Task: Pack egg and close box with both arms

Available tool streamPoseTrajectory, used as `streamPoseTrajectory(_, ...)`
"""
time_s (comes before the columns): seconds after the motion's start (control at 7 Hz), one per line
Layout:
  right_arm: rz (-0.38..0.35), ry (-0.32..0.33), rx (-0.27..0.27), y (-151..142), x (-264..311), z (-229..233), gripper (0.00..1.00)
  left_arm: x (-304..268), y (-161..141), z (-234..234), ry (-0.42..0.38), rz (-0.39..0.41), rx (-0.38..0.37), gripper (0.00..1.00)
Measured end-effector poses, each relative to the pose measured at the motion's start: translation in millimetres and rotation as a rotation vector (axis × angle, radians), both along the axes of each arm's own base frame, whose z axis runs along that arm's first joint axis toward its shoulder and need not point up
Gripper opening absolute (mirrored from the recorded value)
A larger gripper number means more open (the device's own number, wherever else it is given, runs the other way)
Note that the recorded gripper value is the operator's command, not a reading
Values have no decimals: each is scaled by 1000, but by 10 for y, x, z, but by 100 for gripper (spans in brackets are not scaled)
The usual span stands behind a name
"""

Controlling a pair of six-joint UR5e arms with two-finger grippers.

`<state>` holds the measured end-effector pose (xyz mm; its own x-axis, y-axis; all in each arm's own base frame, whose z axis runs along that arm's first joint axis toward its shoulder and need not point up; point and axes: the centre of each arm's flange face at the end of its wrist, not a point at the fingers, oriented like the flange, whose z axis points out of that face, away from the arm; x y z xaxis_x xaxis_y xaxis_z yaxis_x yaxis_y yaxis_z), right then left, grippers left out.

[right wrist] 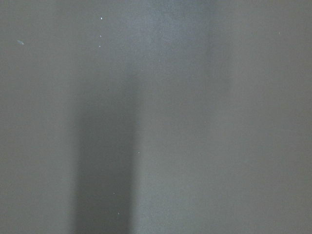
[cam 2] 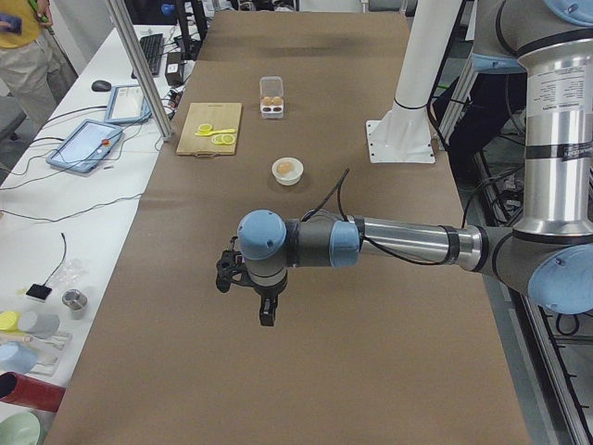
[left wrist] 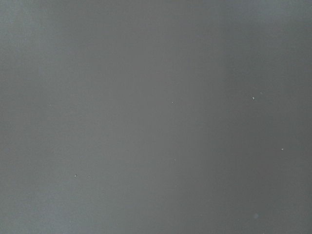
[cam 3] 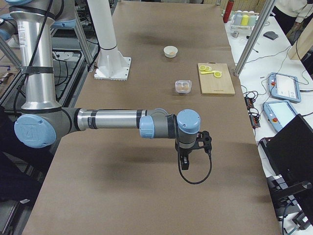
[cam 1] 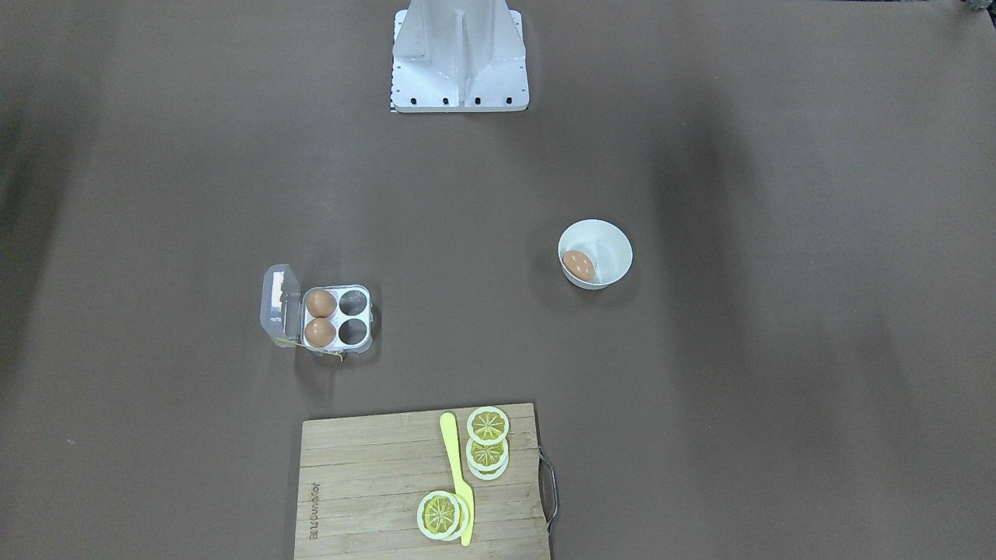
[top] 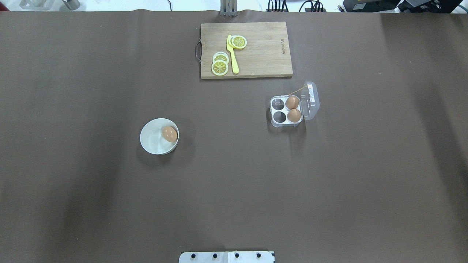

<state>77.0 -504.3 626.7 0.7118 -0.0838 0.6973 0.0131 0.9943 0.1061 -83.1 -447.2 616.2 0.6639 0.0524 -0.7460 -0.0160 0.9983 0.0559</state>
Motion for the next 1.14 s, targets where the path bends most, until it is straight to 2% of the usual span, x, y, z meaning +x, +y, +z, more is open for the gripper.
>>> streamPoseTrajectory(0.57,0,0,-3,3,0,17,99,-2,-28,-65,0,-8,4,98)
streamPoseTrajectory(1.0,0,0,2,6,1,-8,100,89,-82,-561,5,-103,-26,98)
streamPoseTrajectory(1.14,0,-1,4,6,2,-16,100,214,-147,-724,9,-110,-30,98)
